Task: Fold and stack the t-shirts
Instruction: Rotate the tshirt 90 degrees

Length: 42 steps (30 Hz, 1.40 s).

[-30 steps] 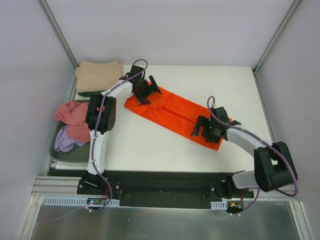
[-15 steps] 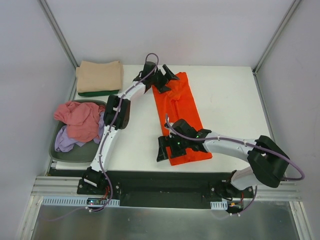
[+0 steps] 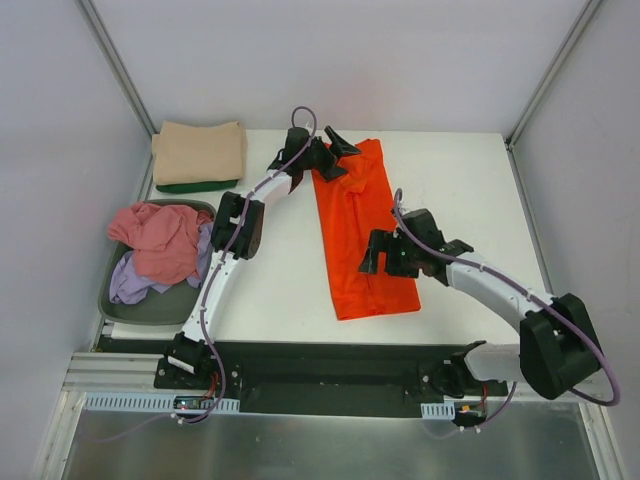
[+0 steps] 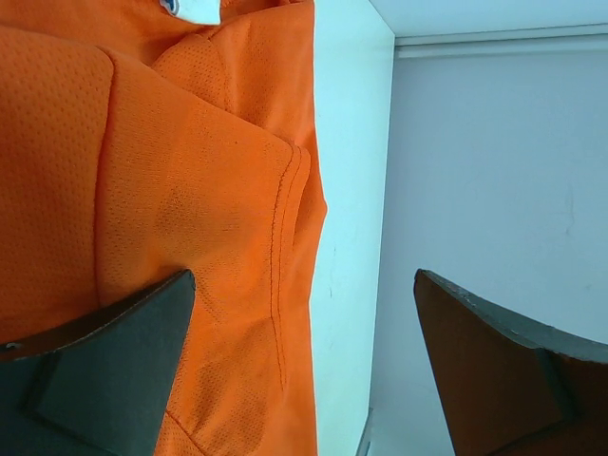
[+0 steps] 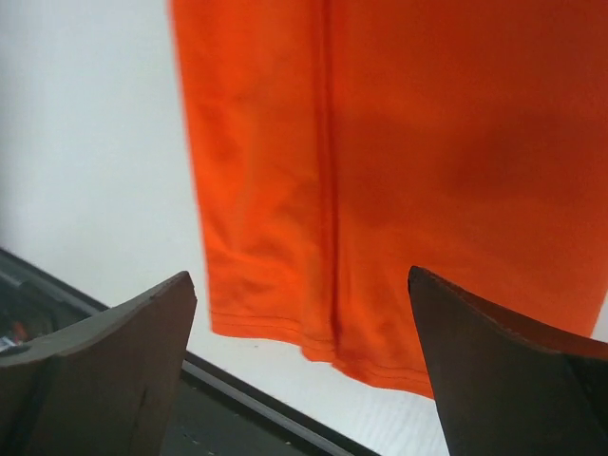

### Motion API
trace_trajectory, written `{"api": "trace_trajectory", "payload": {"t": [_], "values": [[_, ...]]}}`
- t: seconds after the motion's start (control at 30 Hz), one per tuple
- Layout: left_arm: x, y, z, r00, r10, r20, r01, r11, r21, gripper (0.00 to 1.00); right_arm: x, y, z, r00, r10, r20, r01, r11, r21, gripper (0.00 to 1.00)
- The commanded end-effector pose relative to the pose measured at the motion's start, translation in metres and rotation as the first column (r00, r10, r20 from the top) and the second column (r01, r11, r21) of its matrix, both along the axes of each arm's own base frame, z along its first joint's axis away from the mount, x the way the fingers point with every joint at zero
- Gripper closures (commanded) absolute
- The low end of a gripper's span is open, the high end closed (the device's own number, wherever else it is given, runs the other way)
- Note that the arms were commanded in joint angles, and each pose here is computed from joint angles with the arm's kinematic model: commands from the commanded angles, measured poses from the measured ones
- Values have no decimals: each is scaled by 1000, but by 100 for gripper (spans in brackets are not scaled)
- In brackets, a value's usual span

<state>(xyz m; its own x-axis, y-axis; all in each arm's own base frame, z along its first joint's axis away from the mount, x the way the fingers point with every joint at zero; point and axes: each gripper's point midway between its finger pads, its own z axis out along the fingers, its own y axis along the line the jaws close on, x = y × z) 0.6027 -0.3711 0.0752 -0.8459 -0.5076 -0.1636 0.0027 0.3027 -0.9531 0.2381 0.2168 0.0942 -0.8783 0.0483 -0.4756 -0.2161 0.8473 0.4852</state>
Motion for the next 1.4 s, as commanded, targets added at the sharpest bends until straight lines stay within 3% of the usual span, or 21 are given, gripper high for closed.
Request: {"api": "trace_trajectory", "payload": {"t": [0.0,0.13,0.4,0.67,0.8,0.9,1.07,1.13,1.27,1.37], "values": [[1,-4,-18,1000,6,24,-7,999,38,1,-14,-23,-43,993,-22,-117,9,994,-113,4],[3,-7,-12,999,0,49,-2,999,34,1,-27,-13,-63,978,-18,-207,5,998,-64,4],[0,-10,-1,997,-10,72,8,999,33,1,-64,31,-63,967,96,-234,-97,995,9,4],[-32,-15,50,978,-91,188,69,991,118,1,-52,30,-34,998,38,-49,-41,998,-54,4],[-58,-12,113,952,-125,280,74,980,187,1,-36,-1,5,993,-19,116,36,989,-143,4],[-93,-6,160,926,-167,340,98,973,209,1,-31,-29,32,972,-88,218,123,981,-151,4],[-173,21,209,890,-230,395,99,941,323,1,-45,-47,41,955,-150,254,167,985,-45,4],[-212,42,193,909,-242,338,105,921,376,1,-57,-52,30,964,-145,223,157,987,-39,4],[-293,93,120,959,-179,220,48,866,497,1,-72,-71,7,966,-192,176,207,976,-68,4],[-355,115,73,977,-168,133,74,847,527,1,-78,-74,-2,967,-197,159,209,976,-57,4]]}}
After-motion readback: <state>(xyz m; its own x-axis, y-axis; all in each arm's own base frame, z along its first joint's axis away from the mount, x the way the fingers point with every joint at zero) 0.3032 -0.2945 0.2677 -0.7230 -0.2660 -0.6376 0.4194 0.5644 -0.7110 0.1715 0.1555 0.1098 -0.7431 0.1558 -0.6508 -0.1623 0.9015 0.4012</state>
